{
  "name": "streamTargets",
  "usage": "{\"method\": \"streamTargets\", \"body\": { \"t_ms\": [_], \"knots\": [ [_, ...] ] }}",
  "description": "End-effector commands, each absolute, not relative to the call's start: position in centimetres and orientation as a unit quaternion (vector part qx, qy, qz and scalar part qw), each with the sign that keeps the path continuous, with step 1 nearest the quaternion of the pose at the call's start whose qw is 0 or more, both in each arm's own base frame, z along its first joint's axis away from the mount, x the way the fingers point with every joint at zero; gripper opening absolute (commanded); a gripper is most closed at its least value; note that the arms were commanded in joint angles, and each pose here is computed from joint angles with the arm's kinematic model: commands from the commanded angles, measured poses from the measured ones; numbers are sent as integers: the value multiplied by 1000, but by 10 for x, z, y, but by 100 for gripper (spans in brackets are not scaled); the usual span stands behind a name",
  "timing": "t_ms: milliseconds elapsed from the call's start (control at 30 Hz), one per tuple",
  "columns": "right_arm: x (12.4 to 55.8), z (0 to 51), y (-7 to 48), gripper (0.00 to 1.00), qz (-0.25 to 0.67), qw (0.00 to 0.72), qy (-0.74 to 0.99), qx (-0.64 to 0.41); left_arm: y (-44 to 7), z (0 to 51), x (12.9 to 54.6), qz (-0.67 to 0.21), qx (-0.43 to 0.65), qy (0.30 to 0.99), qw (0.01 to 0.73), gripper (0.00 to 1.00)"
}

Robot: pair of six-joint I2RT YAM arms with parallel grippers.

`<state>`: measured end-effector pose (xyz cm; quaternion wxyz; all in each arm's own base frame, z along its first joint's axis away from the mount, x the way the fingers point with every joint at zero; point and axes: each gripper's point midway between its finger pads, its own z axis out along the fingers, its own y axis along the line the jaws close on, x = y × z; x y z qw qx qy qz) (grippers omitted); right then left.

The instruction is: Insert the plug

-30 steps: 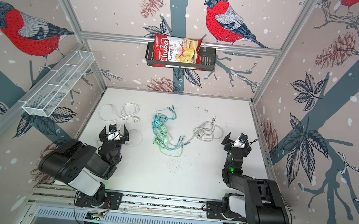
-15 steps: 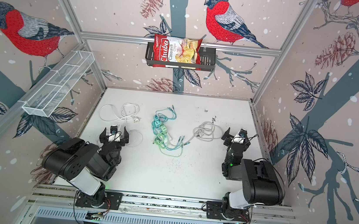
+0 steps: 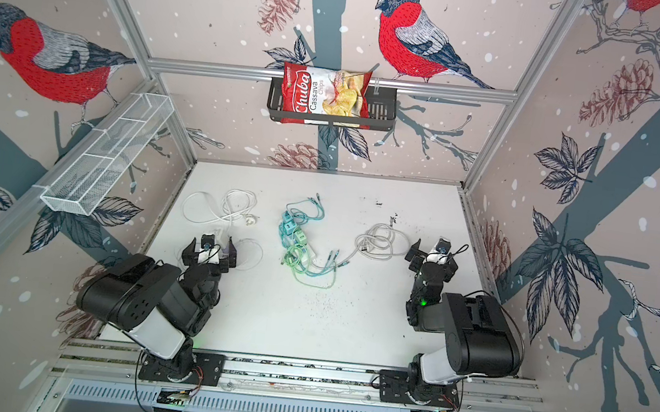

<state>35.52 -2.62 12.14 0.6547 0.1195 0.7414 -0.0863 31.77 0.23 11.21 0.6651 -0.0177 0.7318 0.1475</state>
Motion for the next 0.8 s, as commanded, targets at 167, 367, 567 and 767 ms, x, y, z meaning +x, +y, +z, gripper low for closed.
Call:
{"method": "streamTargets", "body": {
  "t_ms": [167,367,567,767],
  "knots": [
    [339,142,-30,99,-108,693,700,136,-1,154,318,118,-42,672,730,99],
    [342,141,-30,100,-109,689,703,135,-1,154,318,118,-42,672,730,99],
    [350,136,-33,99,-108,677,715,140,0,154,318,119,-43,672,730,99],
    [352,134,-33,99,-109,673,718,140,-1,154,318,119,-42,673,729,99]
  ]
}}
